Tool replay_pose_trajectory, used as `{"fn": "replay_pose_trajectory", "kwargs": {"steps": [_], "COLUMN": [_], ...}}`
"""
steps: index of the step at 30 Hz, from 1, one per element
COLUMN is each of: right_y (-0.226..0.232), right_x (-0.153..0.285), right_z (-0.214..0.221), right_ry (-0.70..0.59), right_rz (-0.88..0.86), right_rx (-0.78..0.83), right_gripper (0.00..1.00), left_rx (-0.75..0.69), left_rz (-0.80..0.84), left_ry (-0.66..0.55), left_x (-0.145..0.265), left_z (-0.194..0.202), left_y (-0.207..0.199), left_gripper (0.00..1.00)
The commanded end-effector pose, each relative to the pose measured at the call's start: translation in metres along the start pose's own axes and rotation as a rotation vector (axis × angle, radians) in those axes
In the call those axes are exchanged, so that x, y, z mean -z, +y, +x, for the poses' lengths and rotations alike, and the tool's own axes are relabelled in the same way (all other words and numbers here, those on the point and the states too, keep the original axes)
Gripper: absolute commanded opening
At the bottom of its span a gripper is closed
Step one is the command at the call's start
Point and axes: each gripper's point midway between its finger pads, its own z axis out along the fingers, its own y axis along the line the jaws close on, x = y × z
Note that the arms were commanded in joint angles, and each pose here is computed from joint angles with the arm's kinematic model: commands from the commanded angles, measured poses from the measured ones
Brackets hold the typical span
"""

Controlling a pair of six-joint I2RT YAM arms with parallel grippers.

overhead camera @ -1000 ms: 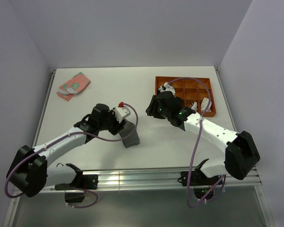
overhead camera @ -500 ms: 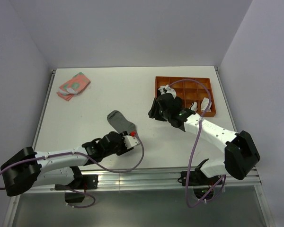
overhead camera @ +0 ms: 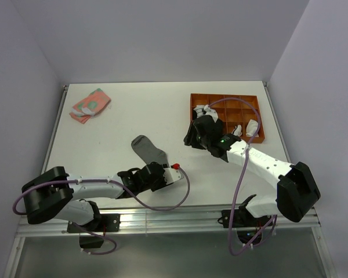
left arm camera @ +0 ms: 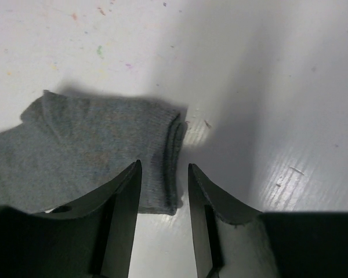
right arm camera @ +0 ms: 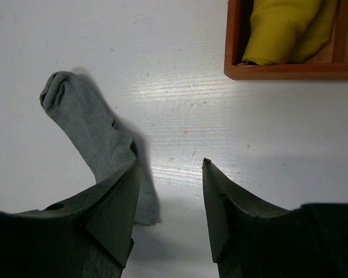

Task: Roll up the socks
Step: Adjust the sock at the center of the board.

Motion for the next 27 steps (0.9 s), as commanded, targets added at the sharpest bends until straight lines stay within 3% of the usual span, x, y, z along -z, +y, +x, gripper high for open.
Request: {"fn": "replay_pose_trajectory", "kwargs": {"steps": [1, 16, 27], "right_y": [-0.004, -0.010, -0.011], "right_x": [0.008, 0.007, 0.005], "right_z": [-0.011, -0.006, 0.000], "right_ry": [-0.050, -0.040, -0.029], "right_rz": [0.010, 0.016, 0.007], "right_rx": [-0.010, 0.023, 0.042], "right_gripper": [0.54, 0.53, 0.53], "left_rx": [0.012, 0.012, 0.049], "left_rz": [0.015, 0.049, -0.050], "left_ry": [0.034, 0.158, 0.117], "left_x": [-0.004, -0.017, -0.011], "left_z": [-0.003, 0.024, 0.007], "left_y": [-0.005, -0.009, 0.025], "left_gripper": [0.42, 0.42, 0.46]}}
